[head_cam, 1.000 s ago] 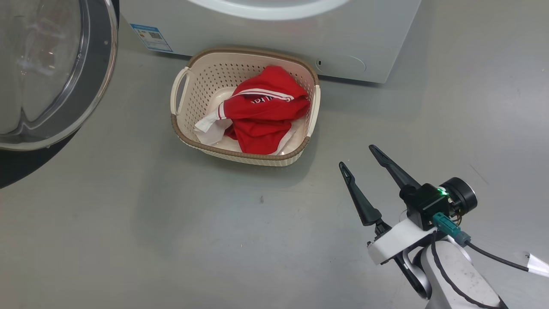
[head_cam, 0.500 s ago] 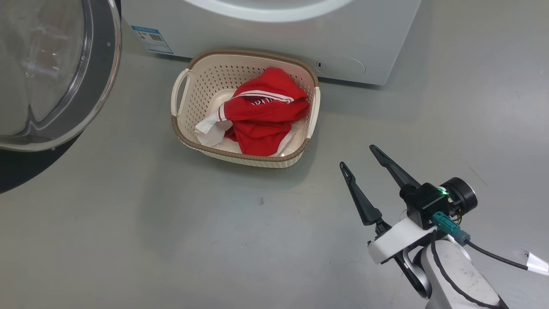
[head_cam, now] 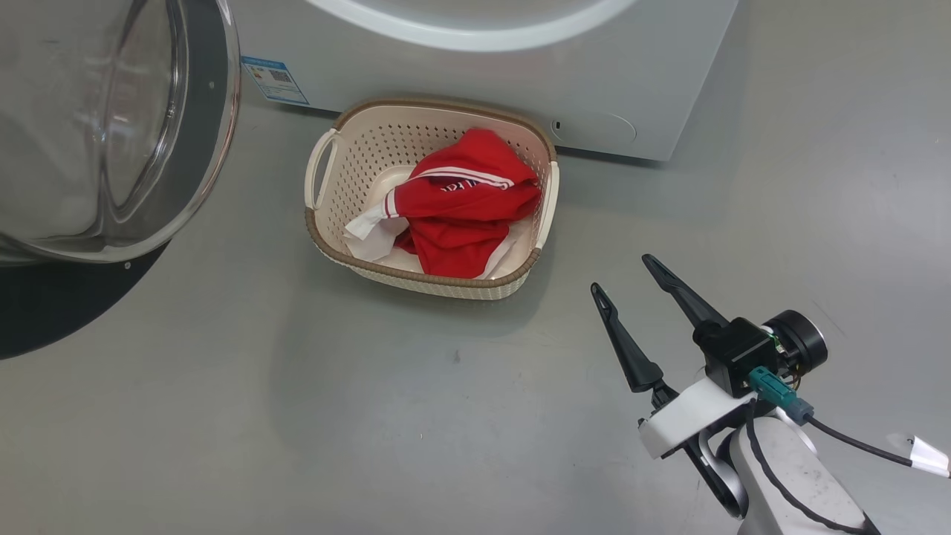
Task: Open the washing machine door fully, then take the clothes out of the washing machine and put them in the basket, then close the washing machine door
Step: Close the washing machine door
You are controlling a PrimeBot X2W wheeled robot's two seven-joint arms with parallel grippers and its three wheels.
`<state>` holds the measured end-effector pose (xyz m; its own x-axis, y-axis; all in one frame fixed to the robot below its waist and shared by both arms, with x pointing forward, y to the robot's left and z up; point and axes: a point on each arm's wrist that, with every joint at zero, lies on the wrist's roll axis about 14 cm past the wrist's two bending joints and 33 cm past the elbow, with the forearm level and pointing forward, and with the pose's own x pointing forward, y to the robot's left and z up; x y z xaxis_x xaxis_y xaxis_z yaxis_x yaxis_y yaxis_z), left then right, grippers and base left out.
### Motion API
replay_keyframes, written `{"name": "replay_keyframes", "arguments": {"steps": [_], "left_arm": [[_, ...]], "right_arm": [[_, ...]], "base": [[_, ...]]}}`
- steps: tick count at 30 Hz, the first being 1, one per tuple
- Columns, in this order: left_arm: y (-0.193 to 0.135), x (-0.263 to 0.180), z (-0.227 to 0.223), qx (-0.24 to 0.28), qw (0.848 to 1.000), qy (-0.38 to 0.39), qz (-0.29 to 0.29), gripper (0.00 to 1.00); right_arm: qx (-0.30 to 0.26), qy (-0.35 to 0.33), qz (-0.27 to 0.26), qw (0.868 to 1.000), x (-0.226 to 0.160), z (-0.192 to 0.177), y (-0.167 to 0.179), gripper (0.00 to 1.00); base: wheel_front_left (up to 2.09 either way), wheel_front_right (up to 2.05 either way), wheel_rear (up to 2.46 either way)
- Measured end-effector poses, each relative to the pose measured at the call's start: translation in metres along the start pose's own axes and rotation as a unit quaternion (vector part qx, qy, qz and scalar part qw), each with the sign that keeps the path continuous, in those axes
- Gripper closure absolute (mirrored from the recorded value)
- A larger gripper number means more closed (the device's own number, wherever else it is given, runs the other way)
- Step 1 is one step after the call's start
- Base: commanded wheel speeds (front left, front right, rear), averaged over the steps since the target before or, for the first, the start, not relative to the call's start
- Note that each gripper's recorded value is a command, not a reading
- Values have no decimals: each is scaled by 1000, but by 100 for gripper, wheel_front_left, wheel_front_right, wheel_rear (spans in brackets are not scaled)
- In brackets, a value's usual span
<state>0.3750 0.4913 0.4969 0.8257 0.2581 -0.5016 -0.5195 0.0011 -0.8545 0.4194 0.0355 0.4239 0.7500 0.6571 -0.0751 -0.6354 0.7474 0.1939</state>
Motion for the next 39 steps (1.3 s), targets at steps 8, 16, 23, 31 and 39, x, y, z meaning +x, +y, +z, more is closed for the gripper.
{"name": "replay_keyframes", "arguments": {"steps": [8, 16, 23, 31, 39], "left_arm": [[-6, -1, -29, -24, 996, 71, -43, 100], [-19, -11, -51, -61, 983, 128, -113, 100], [-5, -21, -77, -65, 973, 184, -123, 100], [-1, -28, -100, -48, 961, 238, -134, 100], [-3, -34, -135, -48, 940, 300, -158, 100]], "right_arm": [[-5, -3, 2, 1000, 0, 5, 3, 0], [-8, -15, 4, 1000, -1, 15, 8, 0], [-12, -24, 8, 1000, -1, 24, 13, 0], [-10, -29, 9, 1000, -2, 28, 16, 0], [-13, -33, 9, 999, -4, 32, 19, 0]], "base": [[0, 0, 0], [0, 0, 0], [0, 0, 0], [0, 0, 0], [0, 0, 0]]}}
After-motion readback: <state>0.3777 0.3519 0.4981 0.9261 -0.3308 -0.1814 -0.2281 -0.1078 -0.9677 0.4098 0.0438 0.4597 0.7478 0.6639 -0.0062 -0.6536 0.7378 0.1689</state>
